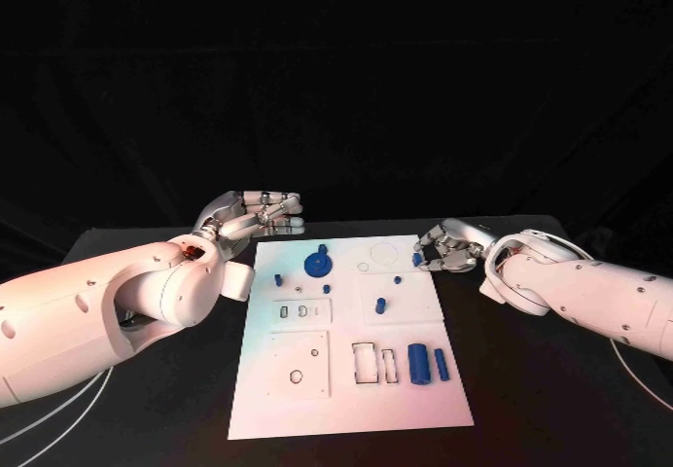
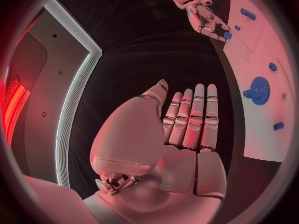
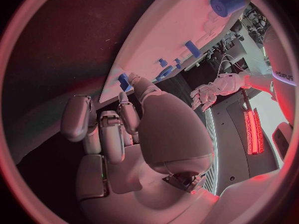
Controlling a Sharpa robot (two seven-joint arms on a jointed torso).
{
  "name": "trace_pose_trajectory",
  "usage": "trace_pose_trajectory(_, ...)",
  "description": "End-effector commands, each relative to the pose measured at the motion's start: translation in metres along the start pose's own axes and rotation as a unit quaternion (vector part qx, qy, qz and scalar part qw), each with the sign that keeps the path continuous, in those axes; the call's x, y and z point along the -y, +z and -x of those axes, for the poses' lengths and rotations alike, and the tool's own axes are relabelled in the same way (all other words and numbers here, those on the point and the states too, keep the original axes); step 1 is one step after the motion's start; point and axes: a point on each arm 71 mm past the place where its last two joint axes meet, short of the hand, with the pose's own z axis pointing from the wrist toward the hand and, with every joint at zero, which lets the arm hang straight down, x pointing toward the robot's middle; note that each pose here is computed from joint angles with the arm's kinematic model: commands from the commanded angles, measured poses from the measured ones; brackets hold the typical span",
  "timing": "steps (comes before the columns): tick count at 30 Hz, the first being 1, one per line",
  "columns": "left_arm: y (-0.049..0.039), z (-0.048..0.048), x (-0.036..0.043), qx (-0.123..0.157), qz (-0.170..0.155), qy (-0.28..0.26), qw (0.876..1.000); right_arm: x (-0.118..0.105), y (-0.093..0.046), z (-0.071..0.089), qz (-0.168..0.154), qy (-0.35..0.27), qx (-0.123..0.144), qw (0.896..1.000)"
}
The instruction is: Assemble the parts on the task board
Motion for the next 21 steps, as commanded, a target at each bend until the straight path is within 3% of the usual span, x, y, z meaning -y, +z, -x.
trace_pose_trajectory(1,0.0003,-0.0029,0.0013,-0.01,-0.005,-0.005,1.0,-0.0007,0.0013,-0.0016,0.002,-0.006,-0.005,1.0)
trace_pose_trajectory(21,0.0004,-0.0023,0.0012,-0.009,-0.005,-0.004,1.0,-0.0014,0.0064,-0.0083,-0.003,-0.005,-0.011,1.0)
